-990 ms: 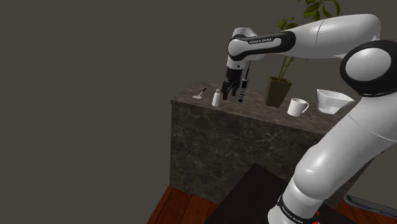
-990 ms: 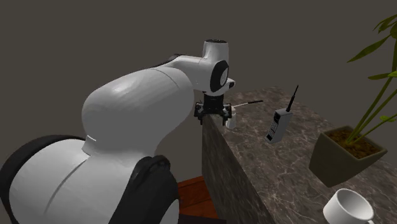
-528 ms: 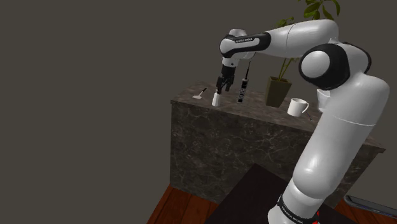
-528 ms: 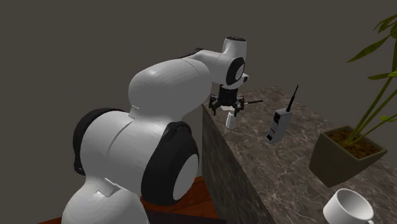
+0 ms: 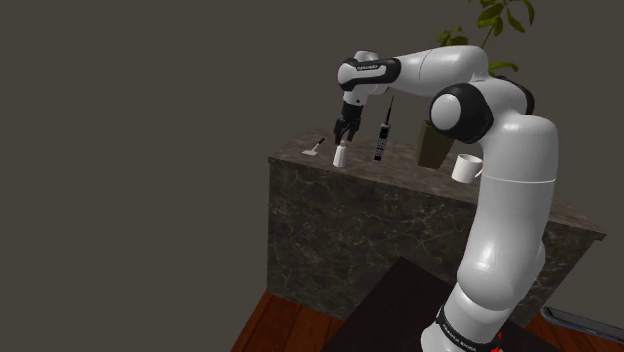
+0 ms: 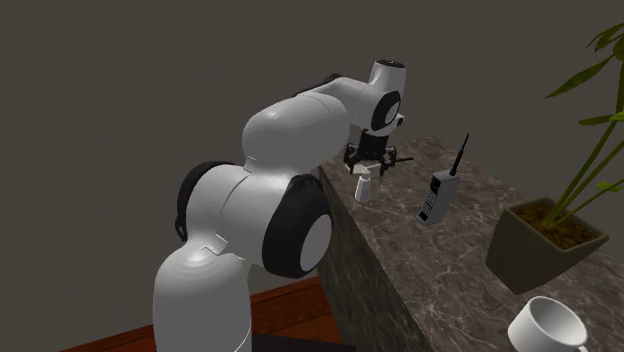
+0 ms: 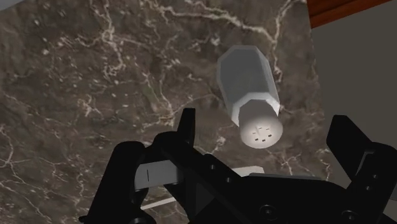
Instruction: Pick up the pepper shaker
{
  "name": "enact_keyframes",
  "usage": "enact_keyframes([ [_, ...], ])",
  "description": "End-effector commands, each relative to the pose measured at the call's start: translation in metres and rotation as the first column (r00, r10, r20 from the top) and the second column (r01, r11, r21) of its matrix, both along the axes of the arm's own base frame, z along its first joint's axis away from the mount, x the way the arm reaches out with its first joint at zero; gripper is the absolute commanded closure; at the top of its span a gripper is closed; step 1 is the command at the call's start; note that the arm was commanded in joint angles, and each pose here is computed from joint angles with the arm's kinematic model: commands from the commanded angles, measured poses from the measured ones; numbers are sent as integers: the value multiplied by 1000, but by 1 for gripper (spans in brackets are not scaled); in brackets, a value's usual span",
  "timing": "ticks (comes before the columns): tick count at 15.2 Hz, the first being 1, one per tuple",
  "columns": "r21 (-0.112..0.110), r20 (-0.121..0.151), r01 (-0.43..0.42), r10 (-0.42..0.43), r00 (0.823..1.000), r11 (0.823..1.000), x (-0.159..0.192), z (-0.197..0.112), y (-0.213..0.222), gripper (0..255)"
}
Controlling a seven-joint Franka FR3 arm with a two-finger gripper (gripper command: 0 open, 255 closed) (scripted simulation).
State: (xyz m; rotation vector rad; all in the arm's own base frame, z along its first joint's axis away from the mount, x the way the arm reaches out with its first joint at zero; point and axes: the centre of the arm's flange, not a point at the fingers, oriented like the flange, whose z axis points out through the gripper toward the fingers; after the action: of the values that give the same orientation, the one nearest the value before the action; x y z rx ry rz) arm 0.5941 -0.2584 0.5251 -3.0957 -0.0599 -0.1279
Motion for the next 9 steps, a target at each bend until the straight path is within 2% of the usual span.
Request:
enact_keyframes([
  [1,0,1,0,0,1000,1000,1,-10,-1,0],
  [6,0,1,0,0,1000,1000,1,-29,-1,0],
  [7,0,1,0,0,1000,1000,1,-30,-1,255],
  [9,0,1,0,0,1000,1000,1,-30,0,255],
])
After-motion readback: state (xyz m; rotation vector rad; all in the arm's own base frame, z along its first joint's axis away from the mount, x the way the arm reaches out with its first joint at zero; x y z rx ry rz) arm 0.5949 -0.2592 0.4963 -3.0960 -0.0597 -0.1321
